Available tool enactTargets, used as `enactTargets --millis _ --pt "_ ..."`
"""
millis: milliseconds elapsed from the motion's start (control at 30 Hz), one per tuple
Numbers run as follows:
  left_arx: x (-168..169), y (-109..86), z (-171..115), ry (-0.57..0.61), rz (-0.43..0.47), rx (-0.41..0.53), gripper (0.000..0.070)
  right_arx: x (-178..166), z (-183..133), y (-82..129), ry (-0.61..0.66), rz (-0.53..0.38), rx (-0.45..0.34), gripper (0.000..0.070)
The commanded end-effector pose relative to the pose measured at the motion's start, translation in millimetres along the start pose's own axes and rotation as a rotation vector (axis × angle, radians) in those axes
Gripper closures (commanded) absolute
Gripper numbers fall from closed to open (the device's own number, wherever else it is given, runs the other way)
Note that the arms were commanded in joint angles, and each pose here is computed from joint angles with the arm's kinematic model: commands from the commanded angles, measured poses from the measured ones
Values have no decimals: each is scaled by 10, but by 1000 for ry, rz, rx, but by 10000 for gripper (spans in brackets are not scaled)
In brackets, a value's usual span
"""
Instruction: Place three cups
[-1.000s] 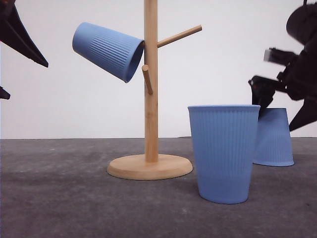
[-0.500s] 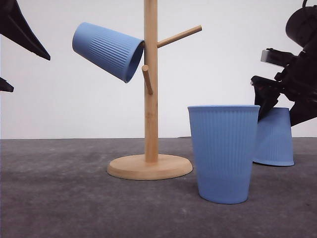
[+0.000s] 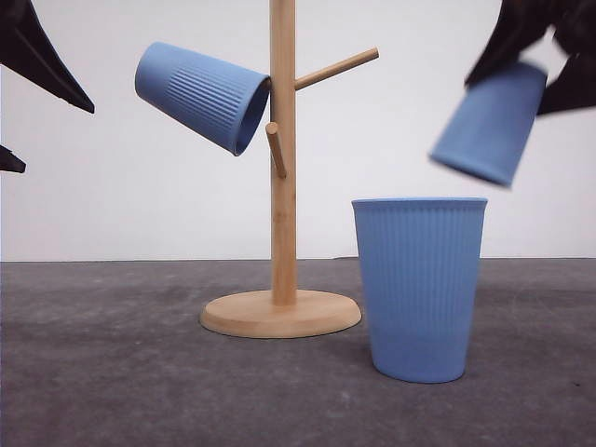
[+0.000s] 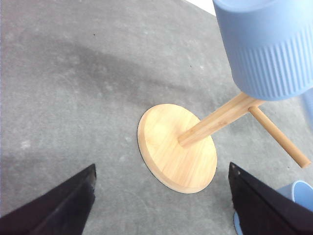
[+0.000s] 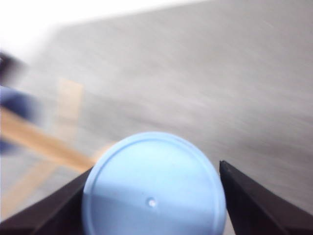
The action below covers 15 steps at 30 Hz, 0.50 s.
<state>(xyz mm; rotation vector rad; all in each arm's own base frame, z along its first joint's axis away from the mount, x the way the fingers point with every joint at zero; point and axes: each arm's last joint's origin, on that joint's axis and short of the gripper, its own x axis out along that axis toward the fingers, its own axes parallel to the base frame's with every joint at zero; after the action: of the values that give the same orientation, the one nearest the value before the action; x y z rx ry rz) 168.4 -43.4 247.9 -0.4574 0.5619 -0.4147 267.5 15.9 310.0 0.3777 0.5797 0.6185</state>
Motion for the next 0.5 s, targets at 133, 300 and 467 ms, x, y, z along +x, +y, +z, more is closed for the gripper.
enactTargets --millis 133,300,467 --pt "-3 -19 37 -18 -3 24 201 -310 121 291 -136 116 40 310" --pt "-3 -25 49 -29 -9 28 201 -343 230 386 -200 230 84 310" --pt "-5 -39 77 -58 -22 37 201 -209 264 409 -200 277 118 309"
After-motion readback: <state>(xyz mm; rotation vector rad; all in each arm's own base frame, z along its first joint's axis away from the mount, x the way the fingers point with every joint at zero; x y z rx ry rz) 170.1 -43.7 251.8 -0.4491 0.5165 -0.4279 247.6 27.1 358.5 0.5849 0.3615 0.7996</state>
